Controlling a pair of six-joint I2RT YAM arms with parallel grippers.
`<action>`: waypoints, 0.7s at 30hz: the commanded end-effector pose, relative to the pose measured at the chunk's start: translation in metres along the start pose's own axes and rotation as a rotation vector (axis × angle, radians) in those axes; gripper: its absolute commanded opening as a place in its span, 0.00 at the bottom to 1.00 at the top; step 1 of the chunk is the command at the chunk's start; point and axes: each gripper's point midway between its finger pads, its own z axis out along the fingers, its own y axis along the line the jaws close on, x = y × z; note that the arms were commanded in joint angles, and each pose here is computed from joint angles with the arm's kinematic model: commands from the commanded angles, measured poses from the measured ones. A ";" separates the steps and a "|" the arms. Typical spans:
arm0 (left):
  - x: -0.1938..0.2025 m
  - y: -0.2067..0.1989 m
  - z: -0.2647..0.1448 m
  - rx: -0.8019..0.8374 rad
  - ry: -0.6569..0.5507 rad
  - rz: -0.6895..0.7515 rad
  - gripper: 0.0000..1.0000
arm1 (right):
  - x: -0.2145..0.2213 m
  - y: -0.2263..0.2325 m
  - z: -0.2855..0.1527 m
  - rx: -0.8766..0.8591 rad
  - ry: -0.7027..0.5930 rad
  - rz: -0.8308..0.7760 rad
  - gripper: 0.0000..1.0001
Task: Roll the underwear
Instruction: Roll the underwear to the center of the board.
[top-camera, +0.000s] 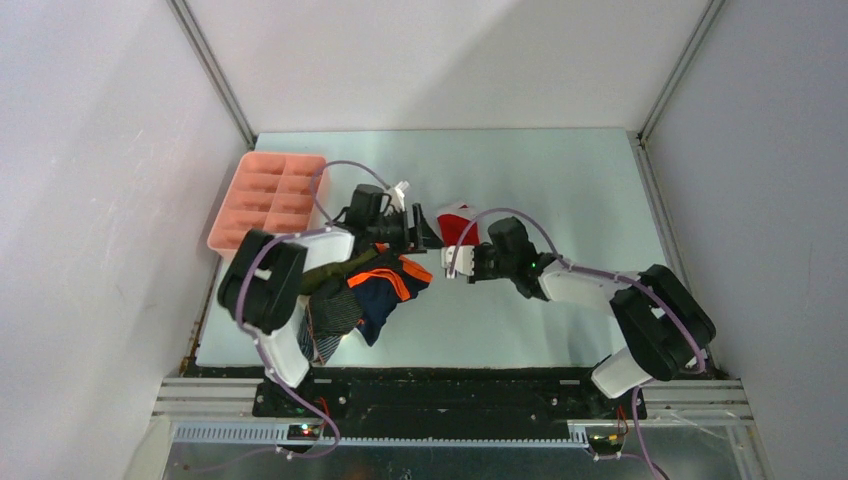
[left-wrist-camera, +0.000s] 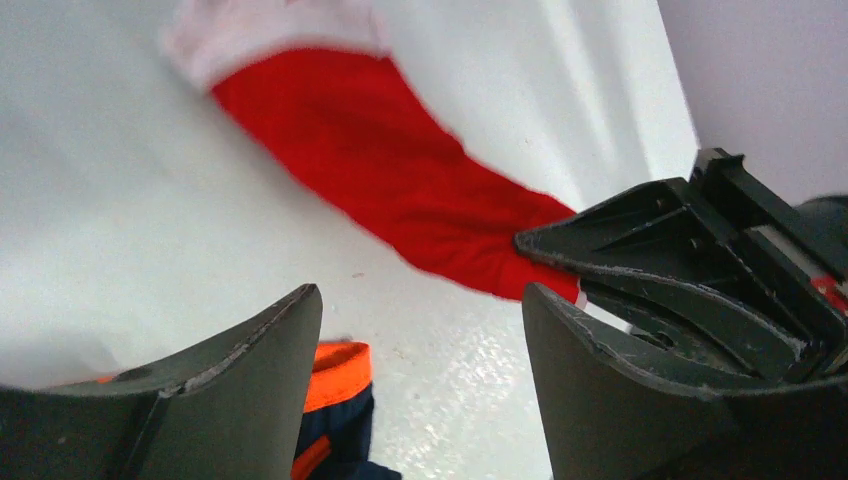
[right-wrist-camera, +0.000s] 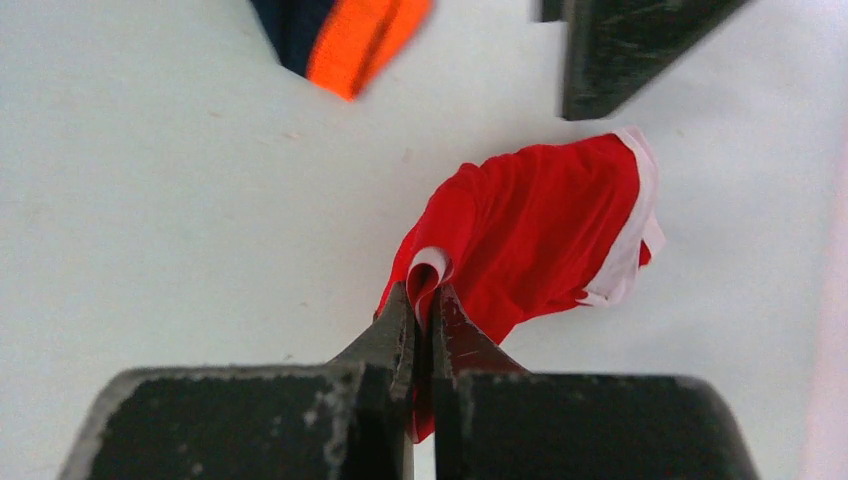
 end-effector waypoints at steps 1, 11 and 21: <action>-0.031 -0.022 -0.024 -0.021 -0.187 0.497 0.78 | -0.016 0.058 -0.020 -0.357 -0.038 0.086 0.00; 0.063 -0.071 -0.029 0.141 -0.210 1.127 0.78 | -0.021 0.063 -0.014 -0.536 -0.012 0.271 0.00; 0.062 -0.085 0.001 0.123 -0.362 1.230 0.73 | -0.027 0.065 -0.020 -0.556 -0.025 0.315 0.00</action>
